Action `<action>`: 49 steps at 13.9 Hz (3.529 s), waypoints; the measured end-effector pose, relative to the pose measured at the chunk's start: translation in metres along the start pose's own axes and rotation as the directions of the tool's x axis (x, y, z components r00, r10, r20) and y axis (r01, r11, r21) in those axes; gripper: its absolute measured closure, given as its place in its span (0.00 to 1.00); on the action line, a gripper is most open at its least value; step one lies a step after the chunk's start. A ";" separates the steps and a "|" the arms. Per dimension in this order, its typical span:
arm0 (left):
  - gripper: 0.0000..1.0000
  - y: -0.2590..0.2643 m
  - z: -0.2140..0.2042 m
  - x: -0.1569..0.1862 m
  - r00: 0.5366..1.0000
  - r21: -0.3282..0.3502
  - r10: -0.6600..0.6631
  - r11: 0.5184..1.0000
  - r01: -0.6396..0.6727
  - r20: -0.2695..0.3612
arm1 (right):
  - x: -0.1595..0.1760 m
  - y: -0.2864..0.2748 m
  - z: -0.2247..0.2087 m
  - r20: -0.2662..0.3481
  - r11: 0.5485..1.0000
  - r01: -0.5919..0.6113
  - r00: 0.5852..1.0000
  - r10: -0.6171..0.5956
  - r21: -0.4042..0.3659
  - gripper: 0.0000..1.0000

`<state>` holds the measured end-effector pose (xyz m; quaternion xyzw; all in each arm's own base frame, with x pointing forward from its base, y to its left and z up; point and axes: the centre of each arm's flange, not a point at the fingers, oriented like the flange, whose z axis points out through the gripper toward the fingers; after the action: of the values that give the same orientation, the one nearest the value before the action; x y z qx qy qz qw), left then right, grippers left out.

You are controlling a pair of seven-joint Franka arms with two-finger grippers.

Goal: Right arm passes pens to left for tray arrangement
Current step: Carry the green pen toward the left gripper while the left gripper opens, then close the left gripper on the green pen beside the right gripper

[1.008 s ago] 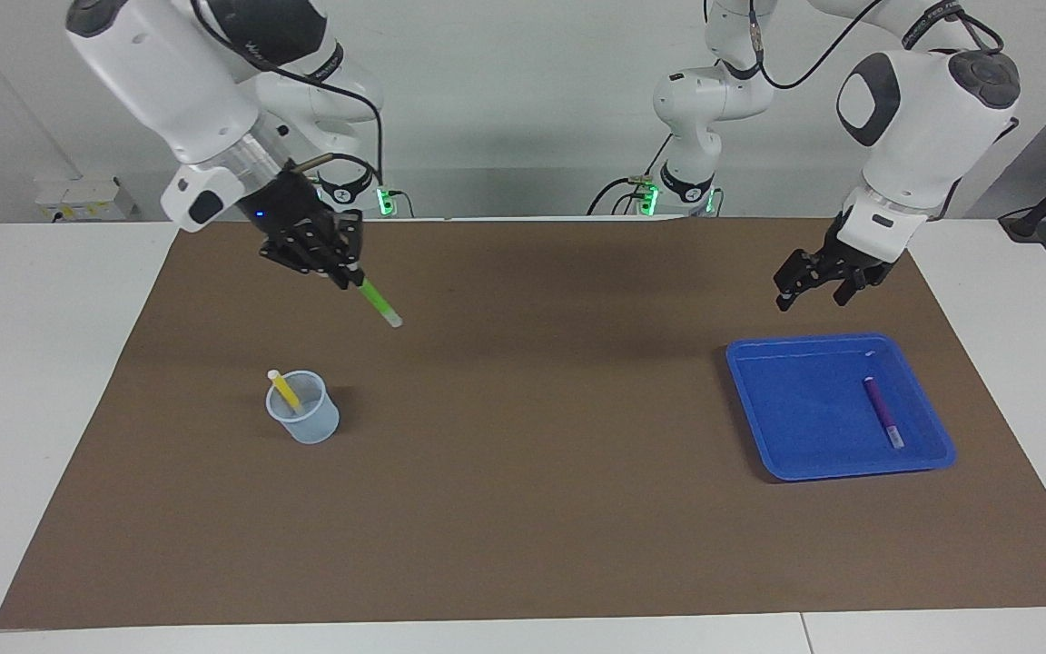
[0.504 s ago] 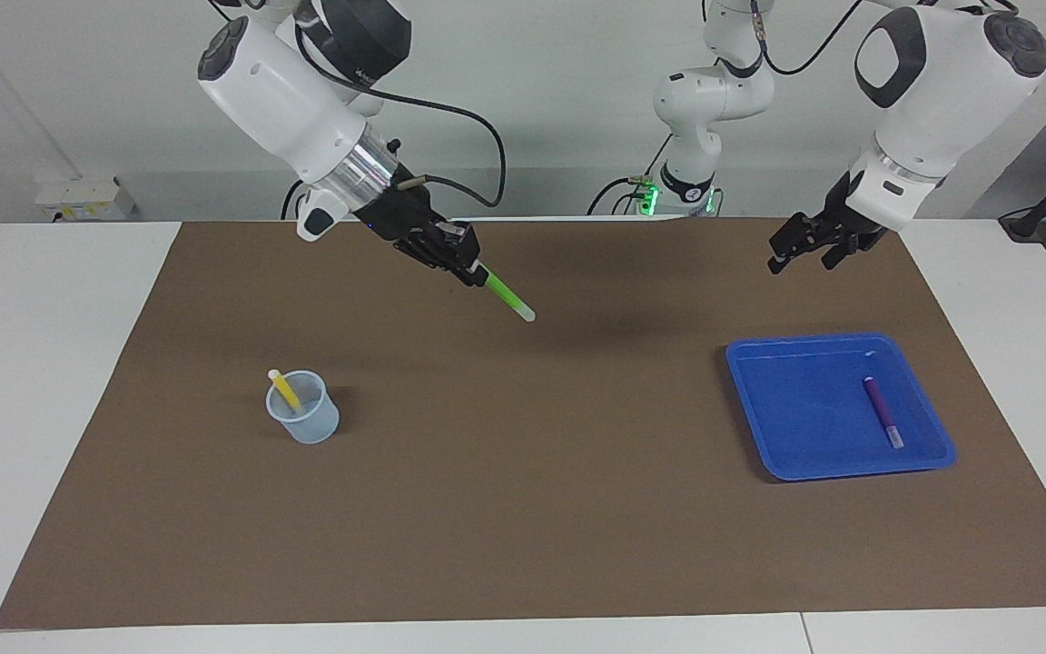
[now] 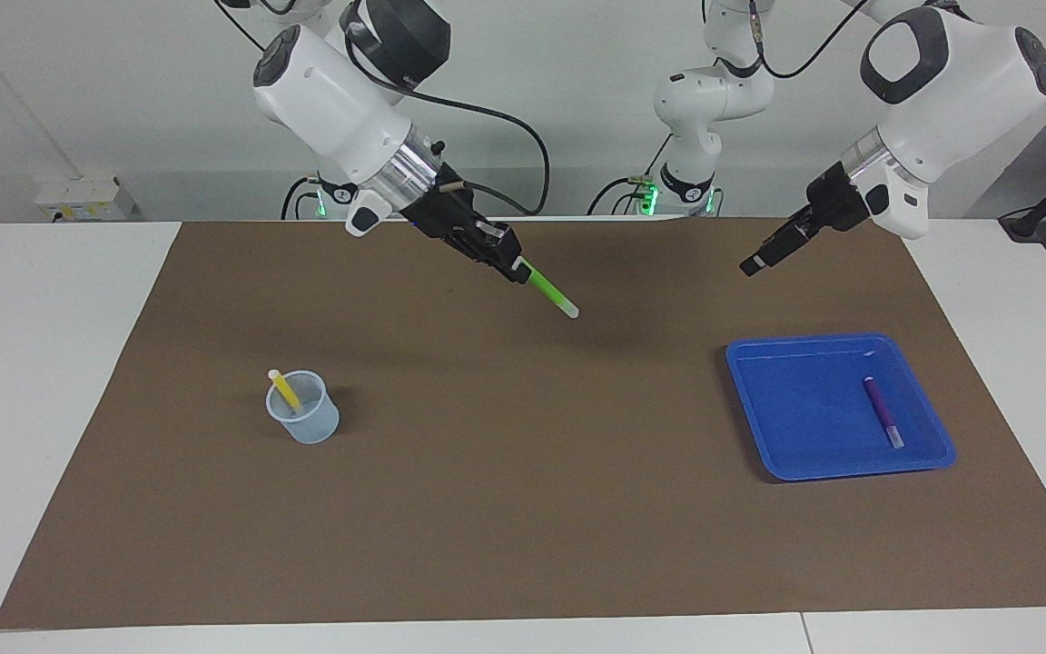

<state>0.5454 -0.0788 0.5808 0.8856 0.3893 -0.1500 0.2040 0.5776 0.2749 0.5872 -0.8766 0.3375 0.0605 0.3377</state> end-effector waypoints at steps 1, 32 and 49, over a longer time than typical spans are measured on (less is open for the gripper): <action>0.02 0.003 0.002 -0.004 0.999 -0.004 -0.047 0.999 0.047 0.011 | -0.005 -0.003 0.005 -0.002 1.000 -0.012 1.000 0.012 0.008 0.82; 0.02 0.061 0.098 -0.082 0.800 -0.191 -0.578 0.777 0.600 0.162 | -0.043 -0.019 0.065 -0.004 0.992 -0.102 0.995 0.103 0.070 0.82; 0.56 0.068 0.115 -0.090 0.805 -0.273 -0.571 0.759 0.592 0.157 | -0.052 -0.019 0.074 0.006 0.994 -0.093 0.996 0.092 0.057 0.82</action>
<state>0.5256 -0.2317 0.5352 0.6725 0.6565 -0.1716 0.2955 0.5587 0.3603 0.5585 -0.8500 0.3787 0.0680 0.3599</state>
